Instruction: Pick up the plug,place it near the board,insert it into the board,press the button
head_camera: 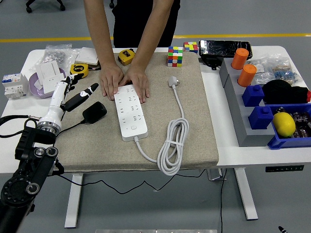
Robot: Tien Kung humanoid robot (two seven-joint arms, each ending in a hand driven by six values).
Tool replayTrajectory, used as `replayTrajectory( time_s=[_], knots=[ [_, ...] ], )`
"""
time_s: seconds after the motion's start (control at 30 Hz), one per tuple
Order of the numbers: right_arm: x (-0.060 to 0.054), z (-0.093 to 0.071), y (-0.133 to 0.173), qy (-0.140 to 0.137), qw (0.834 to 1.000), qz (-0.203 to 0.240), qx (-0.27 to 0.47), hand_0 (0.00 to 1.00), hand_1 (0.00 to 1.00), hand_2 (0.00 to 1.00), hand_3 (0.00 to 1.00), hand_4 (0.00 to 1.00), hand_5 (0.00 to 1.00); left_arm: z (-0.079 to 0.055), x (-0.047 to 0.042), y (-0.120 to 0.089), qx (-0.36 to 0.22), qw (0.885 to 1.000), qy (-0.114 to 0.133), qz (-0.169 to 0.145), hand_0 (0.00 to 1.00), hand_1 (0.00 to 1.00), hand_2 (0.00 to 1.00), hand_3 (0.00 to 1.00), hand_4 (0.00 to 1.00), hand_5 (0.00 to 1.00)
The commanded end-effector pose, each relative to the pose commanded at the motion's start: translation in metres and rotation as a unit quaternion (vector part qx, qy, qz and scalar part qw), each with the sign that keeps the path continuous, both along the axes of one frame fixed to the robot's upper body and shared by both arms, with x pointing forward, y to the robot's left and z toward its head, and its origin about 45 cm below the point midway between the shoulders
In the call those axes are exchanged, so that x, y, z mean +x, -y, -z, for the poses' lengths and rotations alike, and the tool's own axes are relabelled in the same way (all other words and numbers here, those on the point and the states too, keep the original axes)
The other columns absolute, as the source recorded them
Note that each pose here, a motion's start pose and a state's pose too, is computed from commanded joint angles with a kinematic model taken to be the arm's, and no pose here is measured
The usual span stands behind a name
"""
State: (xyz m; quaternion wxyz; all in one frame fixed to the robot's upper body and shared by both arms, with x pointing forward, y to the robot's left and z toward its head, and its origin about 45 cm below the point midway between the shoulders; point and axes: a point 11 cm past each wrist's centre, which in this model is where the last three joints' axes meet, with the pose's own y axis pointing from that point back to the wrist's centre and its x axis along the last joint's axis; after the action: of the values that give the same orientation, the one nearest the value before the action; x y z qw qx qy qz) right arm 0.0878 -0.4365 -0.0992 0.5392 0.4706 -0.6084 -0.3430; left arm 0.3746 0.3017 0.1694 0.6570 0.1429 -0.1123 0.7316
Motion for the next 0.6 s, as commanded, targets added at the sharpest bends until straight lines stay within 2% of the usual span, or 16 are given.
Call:
replayTrajectory(
  time_s=[0.07,0.1,0.23,0.4,0.5,0.6],
  knots=[
    [0.0,0.0,0.0,0.0,1.0,0.0,0.0,0.826,0.758,0.75,0.78,0.998,0.962,-0.001,-0.0032,0.0,-0.038,0.999,0.008,-0.002,0.985,0.988,0.935,0.9,0.998,0.956],
    [0.0,0.0,0.001,0.001,1.0,0.0,-0.001,0.826,0.759,0.749,0.781,0.998,0.964,-0.002,-0.0057,0.0,-0.058,0.998,0.015,-0.001,0.998,0.998,0.997,0.957,0.998,0.998],
    [0.002,-0.001,0.0,0.002,1.0,-0.002,-0.001,0.826,0.759,0.749,0.781,0.998,0.964,-0.015,-0.0149,0.003,-0.14,0.989,0.053,0.008,0.998,0.998,0.997,0.957,0.998,0.998],
    [-0.001,0.0,-0.001,-0.001,1.0,-0.003,0.001,0.826,0.759,0.75,0.781,0.998,0.967,-0.032,-0.0278,-0.001,-0.234,0.967,0.094,0.017,0.998,0.998,0.994,0.962,0.998,0.998],
    [-0.004,0.0,0.001,-0.004,1.0,0.001,-0.001,0.826,0.759,0.75,0.781,0.998,0.976,-0.039,-0.0325,0.002,-0.286,0.952,0.103,0.031,0.998,0.998,0.986,0.97,0.998,0.998],
    [-0.005,0.0,0.002,-0.004,1.0,0.003,-0.002,0.826,0.759,0.75,0.781,0.998,0.976,-0.039,-0.0362,0.003,-0.334,0.936,0.103,0.033,0.998,0.998,0.986,0.97,0.998,0.998]
  ],
)
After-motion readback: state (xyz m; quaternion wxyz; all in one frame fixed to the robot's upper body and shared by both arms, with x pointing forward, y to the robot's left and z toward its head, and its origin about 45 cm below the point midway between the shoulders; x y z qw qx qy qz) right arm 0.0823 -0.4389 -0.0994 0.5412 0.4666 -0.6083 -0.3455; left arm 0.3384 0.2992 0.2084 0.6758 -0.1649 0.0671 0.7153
